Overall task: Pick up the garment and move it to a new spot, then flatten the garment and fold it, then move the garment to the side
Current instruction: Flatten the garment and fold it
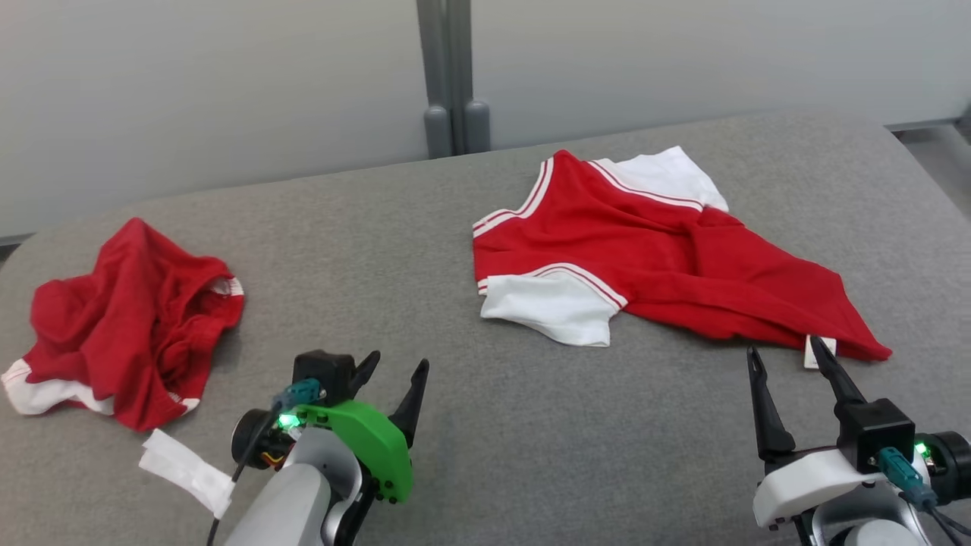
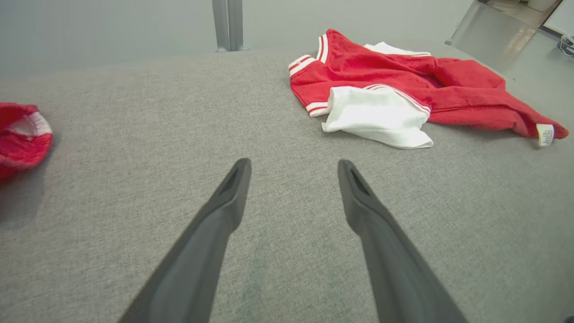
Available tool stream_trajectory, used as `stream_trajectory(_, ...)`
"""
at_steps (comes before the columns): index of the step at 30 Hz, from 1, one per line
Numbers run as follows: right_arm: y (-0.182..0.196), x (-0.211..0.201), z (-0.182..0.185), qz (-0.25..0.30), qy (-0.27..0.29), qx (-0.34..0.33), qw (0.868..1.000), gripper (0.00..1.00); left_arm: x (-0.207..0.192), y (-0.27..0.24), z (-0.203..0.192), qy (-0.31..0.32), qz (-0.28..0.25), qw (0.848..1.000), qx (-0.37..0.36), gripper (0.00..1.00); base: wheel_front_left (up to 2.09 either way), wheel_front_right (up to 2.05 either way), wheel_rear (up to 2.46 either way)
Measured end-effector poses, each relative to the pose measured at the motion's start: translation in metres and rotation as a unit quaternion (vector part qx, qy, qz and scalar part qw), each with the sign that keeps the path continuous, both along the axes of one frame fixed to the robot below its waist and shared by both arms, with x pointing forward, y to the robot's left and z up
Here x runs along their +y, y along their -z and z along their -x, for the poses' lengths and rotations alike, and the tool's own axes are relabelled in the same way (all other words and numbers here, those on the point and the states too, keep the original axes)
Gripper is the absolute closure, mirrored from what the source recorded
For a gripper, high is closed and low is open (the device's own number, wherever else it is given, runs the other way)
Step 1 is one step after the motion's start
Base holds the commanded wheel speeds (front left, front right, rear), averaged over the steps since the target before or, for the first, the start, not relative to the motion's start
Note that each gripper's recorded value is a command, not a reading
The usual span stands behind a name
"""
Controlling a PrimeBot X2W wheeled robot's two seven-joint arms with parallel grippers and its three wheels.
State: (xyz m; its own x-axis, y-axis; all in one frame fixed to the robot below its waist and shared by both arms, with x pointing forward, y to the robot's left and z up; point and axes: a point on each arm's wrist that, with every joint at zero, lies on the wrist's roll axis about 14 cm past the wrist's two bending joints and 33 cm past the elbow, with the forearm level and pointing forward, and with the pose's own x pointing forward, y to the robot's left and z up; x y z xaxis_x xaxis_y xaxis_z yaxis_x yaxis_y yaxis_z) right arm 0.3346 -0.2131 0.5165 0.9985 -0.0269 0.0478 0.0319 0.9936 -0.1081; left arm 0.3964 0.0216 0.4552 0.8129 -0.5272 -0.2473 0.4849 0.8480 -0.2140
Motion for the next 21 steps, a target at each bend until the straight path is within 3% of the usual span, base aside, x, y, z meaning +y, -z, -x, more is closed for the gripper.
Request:
stream_trajectory(5, -0.002, -0.007, 0.005, -0.006, 0.013, -0.005, 1.000, 0.00, -0.033, 0.004, -0.020, 0.035, -0.001, 0.999, 0.017, 0.00, 0.00, 0.00, 0.00)
stream_trajectory(13, 0.002, 0.012, -0.002, -0.022, -0.011, 0.000, 1.000, 0.00, -0.078, 0.019, -0.049, 0.071, 0.006, 0.996, 0.059, 0.00, 0.00, 0.00, 0.00)
stream_trajectory(21, 0.017, 0.009, -0.006, -0.025, -0.004, 0.025, 0.999, 0.00, -0.097, 0.057, -0.062, 0.080, -0.008, 0.989, 0.127, 0.00, 0.00, 0.00, 0.00)
